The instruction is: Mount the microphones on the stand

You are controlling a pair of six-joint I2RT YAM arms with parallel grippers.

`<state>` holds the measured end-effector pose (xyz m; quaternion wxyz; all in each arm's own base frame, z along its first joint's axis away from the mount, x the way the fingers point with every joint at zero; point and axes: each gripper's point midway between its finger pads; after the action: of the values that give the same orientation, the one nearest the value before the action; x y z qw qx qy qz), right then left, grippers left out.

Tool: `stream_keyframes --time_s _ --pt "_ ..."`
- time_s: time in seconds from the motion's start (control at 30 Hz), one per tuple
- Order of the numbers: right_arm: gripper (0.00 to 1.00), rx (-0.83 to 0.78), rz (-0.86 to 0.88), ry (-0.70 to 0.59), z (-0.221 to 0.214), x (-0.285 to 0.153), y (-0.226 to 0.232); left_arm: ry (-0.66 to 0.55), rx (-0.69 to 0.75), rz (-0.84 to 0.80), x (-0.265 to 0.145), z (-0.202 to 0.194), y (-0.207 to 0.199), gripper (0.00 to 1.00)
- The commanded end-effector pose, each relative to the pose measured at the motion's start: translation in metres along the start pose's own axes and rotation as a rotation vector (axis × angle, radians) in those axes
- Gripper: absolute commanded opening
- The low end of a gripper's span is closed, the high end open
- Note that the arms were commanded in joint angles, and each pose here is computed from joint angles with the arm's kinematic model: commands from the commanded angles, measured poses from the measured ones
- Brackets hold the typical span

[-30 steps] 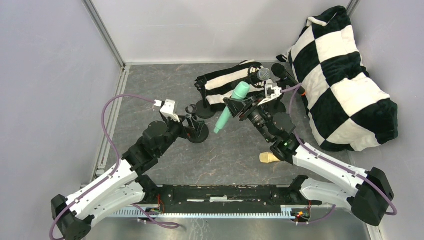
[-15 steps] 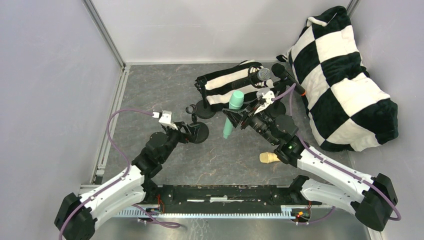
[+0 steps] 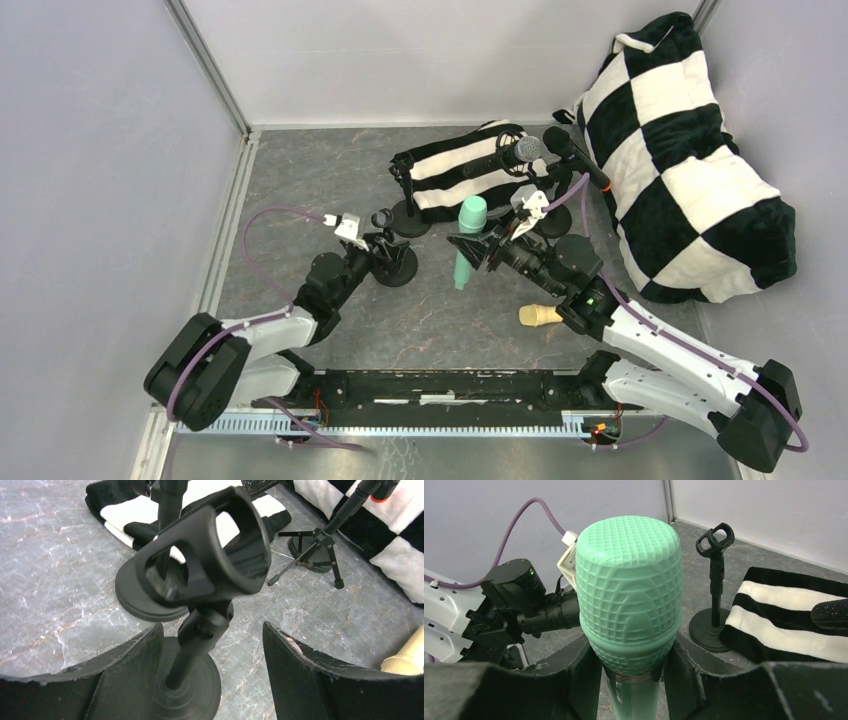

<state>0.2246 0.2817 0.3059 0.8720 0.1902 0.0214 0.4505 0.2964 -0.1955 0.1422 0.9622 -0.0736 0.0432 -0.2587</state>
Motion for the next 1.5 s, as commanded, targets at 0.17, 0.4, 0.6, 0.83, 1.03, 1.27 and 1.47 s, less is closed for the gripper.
stream_keyframes --time_s 0.17,0.4,0.6,0.83,1.03,1.27,1.47 --pt "0.0 -0.02 0.022 -0.035 0.015 -0.004 0.007 -0.12 0.127 0.001 0.034 0.038 0.009 0.63" --pt "0.0 -0.035 0.017 -0.025 0.015 -0.006 0.006 -0.087 0.113 -0.119 0.056 0.029 -0.008 0.42" --pt "0.0 -0.078 -0.007 -0.051 0.019 -0.01 0.001 -0.072 0.072 -0.209 0.06 0.027 -0.025 0.07" --pt "0.0 -0.192 0.052 -0.117 0.036 -0.013 0.011 -0.06 0.009 -0.328 0.049 0.037 -0.049 0.02" --pt "0.0 -0.299 0.132 -0.158 0.059 -0.008 0.029 -0.027 -0.073 -0.442 0.03 0.037 -0.084 0.02" --pt "0.0 -0.448 0.248 -0.227 0.086 -0.004 0.055 -0.003 -0.142 -0.505 0.007 0.026 -0.116 0.02" --pt "0.0 -0.488 0.396 -0.248 0.096 0.004 0.083 0.024 -0.137 -0.534 0.001 0.011 -0.132 0.02"
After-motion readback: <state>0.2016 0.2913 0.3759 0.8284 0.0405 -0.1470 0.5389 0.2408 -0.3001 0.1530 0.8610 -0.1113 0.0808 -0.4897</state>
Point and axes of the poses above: each gripper's point midway between its finger pads, its own x axis out along the fingers, its own y axis along the line the jaws close on, z = x × y, and after that the axes turned 8 degrees about x, right-handed
